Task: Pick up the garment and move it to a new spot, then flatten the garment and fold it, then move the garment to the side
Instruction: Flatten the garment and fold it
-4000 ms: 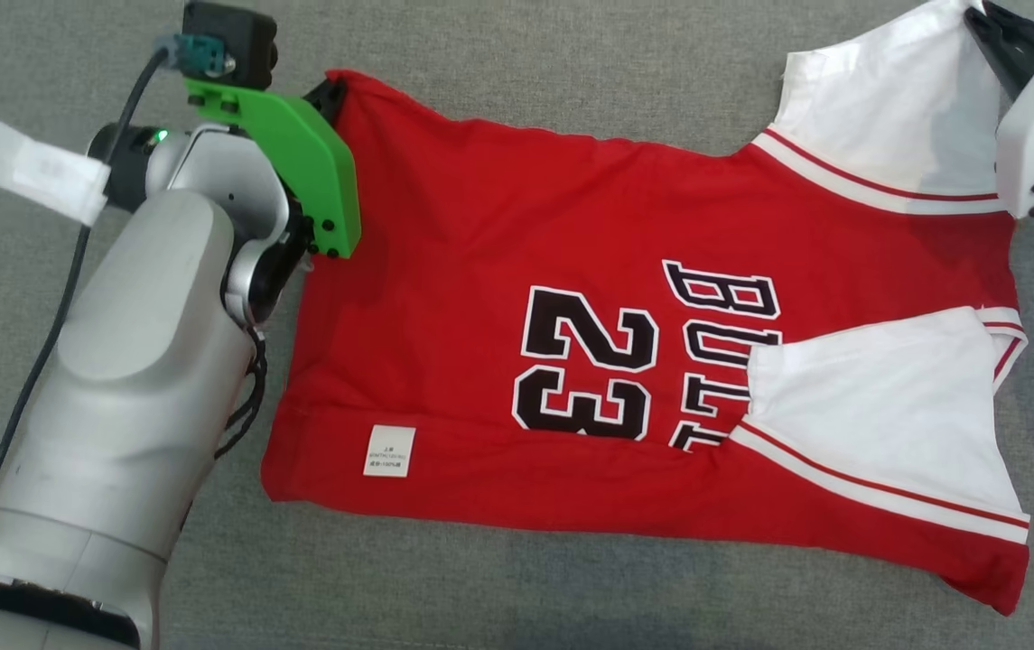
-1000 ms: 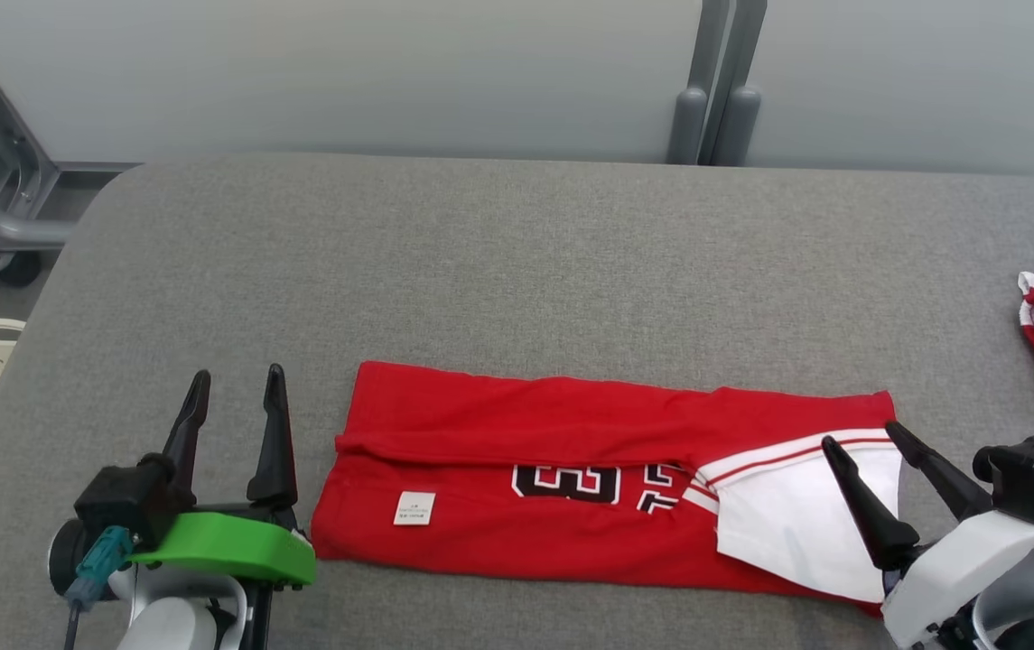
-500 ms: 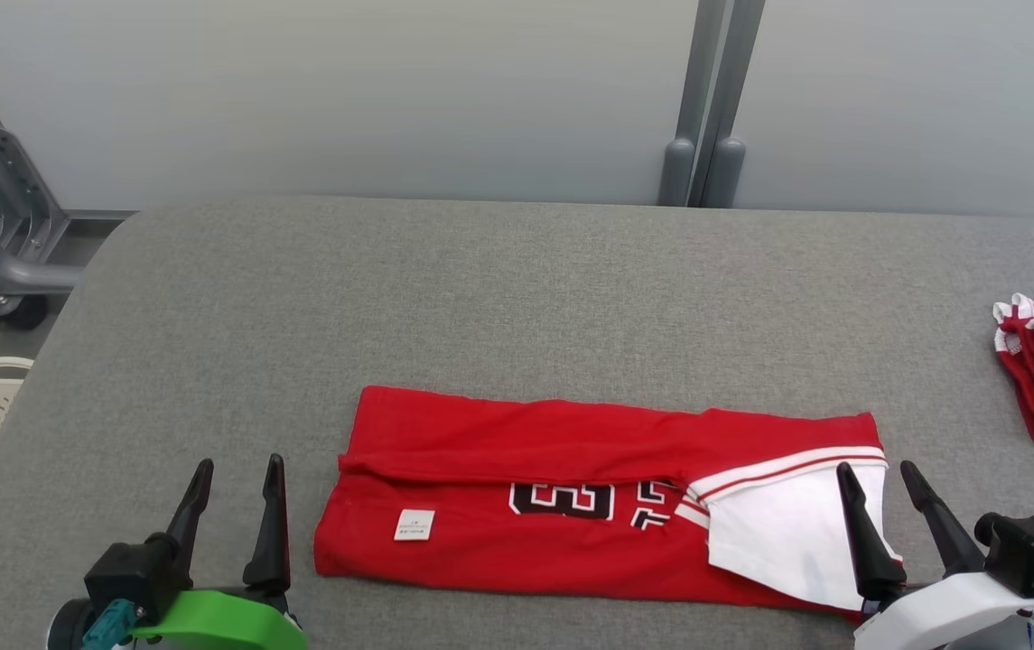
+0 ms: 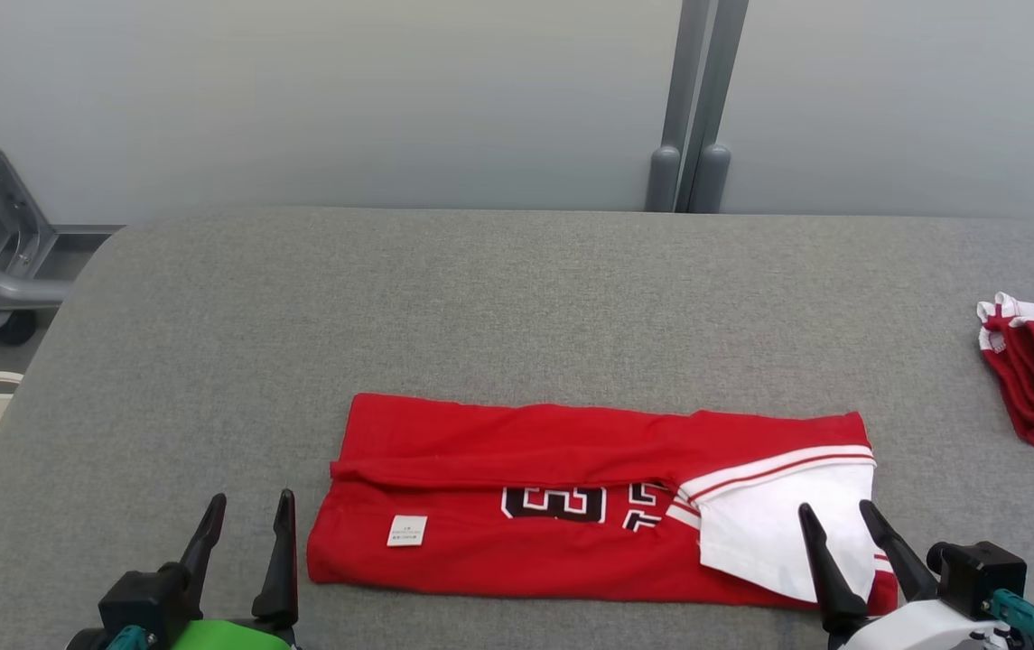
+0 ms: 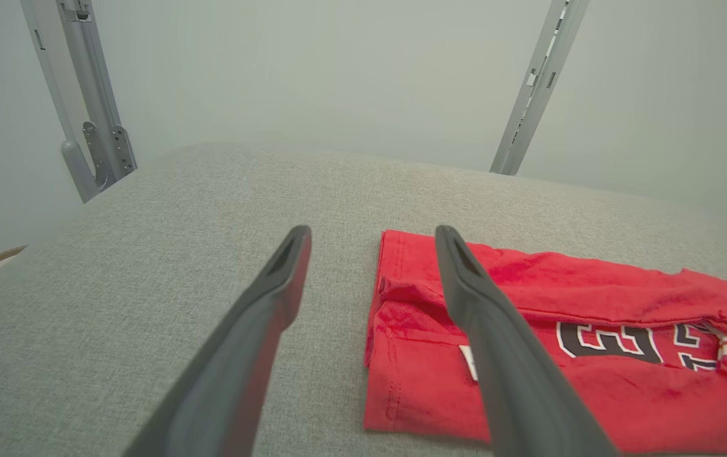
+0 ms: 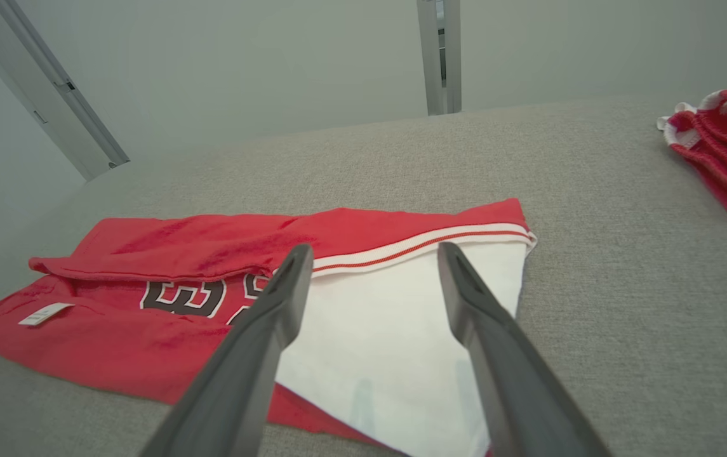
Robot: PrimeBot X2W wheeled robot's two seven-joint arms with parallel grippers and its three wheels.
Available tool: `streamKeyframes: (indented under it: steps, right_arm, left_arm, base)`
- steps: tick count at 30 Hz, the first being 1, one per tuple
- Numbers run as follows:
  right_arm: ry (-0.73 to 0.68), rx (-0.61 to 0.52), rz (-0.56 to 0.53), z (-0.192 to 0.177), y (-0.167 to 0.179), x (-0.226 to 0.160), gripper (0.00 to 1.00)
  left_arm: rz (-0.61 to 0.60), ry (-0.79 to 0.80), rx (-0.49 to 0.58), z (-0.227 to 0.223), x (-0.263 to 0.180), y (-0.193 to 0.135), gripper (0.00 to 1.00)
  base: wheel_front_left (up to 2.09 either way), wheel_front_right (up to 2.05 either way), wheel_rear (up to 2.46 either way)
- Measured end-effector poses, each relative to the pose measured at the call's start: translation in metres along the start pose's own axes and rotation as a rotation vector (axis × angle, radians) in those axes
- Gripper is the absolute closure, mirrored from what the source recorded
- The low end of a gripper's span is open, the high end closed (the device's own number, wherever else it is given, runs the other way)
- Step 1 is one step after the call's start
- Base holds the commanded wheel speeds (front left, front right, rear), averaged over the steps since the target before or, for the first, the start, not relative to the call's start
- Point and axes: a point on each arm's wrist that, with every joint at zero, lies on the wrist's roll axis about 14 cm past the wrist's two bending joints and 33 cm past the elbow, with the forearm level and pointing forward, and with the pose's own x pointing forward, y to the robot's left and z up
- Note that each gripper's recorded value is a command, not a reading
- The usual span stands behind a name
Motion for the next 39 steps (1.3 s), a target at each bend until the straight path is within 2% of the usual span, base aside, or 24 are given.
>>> streamKeyframes:
  steps: [23, 27, 35, 39]
  right_arm:
    - [0.013, -0.004, -0.004, 0.0, -0.004, 0.003, 0.0]
    - [0.076, -0.04, -0.054, -0.005, -0.021, 0.002, 0.0]
    - [0.339, -0.084, -0.17, -0.015, -0.049, 0.004, 0.0]
    - [0.47, -0.069, -0.162, -0.022, -0.042, 0.006, 0.0]
  left_arm:
    - [-0.021, 0.012, 0.012, -0.006, 0.002, -0.006, 0.0]
    - [-0.019, 0.011, 0.011, -0.006, 0.003, -0.006, 0.0]
    - [-0.023, 0.02, 0.021, -0.008, 0.003, -0.007, 0.0]
    - [-0.025, 0.036, 0.019, -0.013, 0.003, -0.007, 0.0]
  base:
    - [0.0, 0.0, 0.0]
    - [0.0, 0.0, 0.0]
    - [0.0, 0.0, 0.0]
    - [0.0, 0.0, 0.0]
